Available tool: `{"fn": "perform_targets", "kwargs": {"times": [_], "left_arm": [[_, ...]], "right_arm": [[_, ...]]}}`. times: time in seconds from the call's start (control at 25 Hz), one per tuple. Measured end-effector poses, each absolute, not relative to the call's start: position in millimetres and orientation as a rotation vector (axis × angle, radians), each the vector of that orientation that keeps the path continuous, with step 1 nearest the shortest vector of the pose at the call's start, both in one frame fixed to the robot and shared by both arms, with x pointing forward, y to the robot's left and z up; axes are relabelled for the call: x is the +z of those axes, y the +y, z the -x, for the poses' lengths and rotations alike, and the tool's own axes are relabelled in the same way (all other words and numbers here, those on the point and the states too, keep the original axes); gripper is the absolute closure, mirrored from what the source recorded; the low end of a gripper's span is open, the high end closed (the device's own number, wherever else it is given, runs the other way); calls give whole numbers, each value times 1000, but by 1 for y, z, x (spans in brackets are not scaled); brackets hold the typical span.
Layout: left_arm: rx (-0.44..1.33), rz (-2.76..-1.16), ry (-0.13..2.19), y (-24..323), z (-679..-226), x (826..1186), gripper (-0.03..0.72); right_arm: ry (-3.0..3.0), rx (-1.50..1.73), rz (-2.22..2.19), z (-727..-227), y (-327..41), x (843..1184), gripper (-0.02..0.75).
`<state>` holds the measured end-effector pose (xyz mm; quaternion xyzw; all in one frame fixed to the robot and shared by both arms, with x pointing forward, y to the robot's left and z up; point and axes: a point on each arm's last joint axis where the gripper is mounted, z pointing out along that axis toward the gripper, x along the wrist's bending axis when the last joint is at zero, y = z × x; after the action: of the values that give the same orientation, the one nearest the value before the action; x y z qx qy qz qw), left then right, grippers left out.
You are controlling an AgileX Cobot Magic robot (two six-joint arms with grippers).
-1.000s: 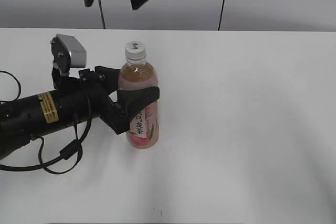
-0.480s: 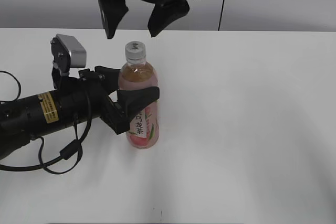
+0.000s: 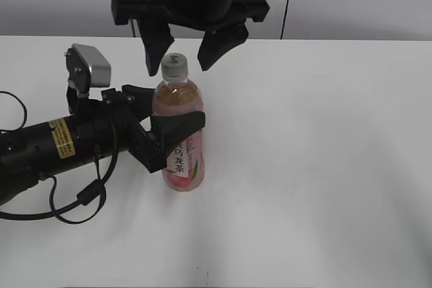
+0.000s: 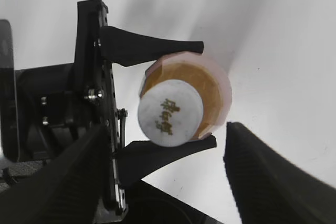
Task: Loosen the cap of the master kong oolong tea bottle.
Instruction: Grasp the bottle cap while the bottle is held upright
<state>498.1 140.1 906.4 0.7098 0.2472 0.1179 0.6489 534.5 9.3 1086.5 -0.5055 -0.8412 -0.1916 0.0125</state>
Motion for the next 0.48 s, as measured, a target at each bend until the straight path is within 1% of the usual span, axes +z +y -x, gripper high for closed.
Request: {"fn": "perform_targets", "kwargs": {"times": [0.28,0.48], "left_arm": [[268,-1613,561,140,-498,906,221],[268,-1613,561,140,-498,906,221]], "right_arm": [[-2626,-551,1580,-539,13,1074,220],[-2637,-566,1582,-540,13,1077,254]]}}
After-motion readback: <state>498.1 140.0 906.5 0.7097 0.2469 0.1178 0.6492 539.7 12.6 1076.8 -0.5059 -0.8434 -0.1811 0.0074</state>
